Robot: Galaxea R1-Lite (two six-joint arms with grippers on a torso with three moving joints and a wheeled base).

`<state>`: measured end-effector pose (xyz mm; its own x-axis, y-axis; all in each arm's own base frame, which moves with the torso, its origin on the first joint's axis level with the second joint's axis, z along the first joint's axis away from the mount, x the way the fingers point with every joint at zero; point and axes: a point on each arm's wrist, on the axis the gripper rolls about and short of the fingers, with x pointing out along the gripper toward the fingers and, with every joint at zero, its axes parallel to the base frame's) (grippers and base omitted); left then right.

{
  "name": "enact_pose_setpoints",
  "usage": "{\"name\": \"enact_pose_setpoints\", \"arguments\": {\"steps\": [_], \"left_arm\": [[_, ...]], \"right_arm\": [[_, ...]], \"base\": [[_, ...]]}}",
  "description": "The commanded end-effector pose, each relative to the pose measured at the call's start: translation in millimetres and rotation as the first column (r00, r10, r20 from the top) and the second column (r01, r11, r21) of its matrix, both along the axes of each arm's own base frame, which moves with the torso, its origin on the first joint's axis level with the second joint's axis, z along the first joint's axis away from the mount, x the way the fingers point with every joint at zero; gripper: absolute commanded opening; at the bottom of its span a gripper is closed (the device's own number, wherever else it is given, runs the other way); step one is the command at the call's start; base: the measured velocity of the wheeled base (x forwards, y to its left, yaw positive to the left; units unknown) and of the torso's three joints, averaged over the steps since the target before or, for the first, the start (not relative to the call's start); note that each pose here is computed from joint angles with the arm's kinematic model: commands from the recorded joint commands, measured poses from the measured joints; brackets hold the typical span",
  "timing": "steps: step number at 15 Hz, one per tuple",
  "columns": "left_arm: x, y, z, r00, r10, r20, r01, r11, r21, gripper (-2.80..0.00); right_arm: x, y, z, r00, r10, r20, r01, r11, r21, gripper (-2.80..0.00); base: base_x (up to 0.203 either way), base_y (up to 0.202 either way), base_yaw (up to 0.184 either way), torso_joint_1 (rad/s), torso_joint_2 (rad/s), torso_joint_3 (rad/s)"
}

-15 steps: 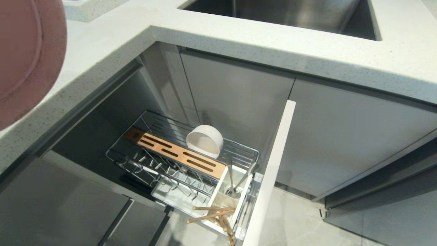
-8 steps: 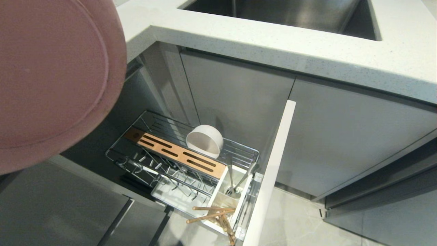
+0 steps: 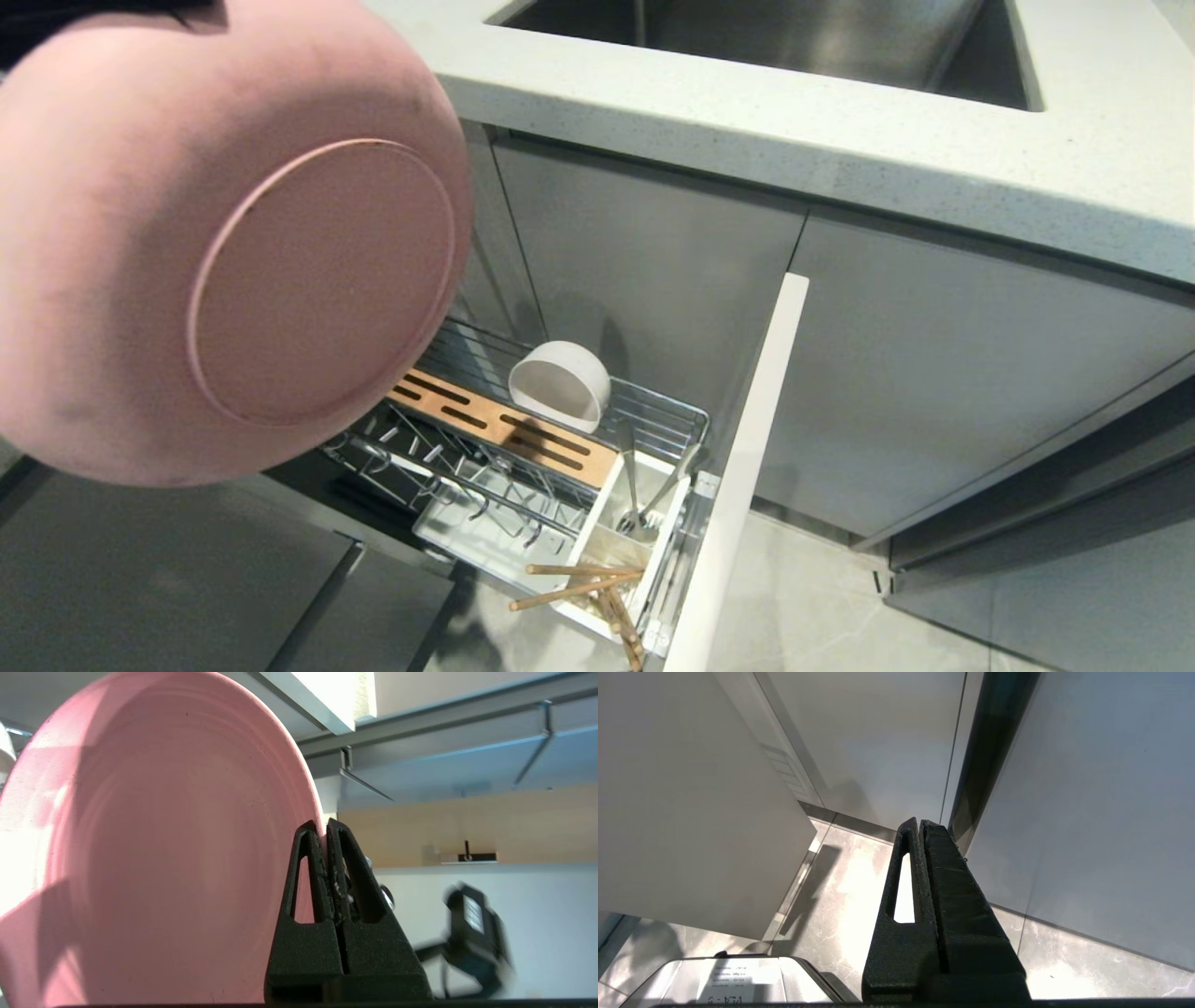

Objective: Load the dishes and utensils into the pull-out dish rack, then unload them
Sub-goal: Pick up the plate and place it in the cupboard

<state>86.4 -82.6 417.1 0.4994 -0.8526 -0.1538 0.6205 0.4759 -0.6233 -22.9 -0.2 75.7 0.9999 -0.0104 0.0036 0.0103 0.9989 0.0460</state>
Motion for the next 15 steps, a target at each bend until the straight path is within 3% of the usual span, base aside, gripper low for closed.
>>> {"name": "enact_pose_setpoints", "arguments": {"steps": [1,3,6,9,11,14,15], "left_arm": [[13,-20,-8,0.998,0.043,-0.036,-0.042,0.999,0.027,-2.80],[21,-38,-10,0.990,0.143,-0.020,-0.143,0.990,0.003,-2.80],[41,-66,-20,0.931,0.365,0.004,-0.365,0.931,-0.015,-2.80],[44,-75,-33,0.899,0.437,0.000,-0.437,0.899,0.021,-2.80],[54,-86,-49,0.844,0.532,-0.070,-0.531,0.847,0.036,-2.80],[64,-97,-69,0.724,0.674,-0.148,-0.677,0.735,0.038,-2.80],[66,-100,-70,0.703,0.693,-0.158,-0.700,0.714,0.020,-2.80]], "right_arm": [[0,0,0,1.000,0.000,0.000,0.000,1.000,0.000,-2.80],[0,0,0,1.000,0.000,0.000,0.000,1.000,0.000,-2.80],[0,0,0,1.000,0.000,0.000,0.000,1.000,0.000,-2.80],[0,0,0,1.000,0.000,0.000,0.000,1.000,0.000,-2.80],[0,0,0,1.000,0.000,0.000,0.000,1.000,0.000,-2.80],[0,0,0,1.000,0.000,0.000,0.000,1.000,0.000,-2.80],[0,0,0,1.000,0.000,0.000,0.000,1.000,0.000,-2.80]], "base": [[0.000,0.000,0.000,0.000,0.00,0.000],[0.000,0.000,0.000,0.000,0.00,0.000],[0.000,0.000,0.000,0.000,0.00,0.000],[0.000,0.000,0.000,0.000,0.00,0.000],[0.000,0.000,0.000,0.000,0.00,0.000],[0.000,0.000,0.000,0.000,0.00,0.000],[0.000,0.000,0.000,0.000,0.00,0.000]]}}
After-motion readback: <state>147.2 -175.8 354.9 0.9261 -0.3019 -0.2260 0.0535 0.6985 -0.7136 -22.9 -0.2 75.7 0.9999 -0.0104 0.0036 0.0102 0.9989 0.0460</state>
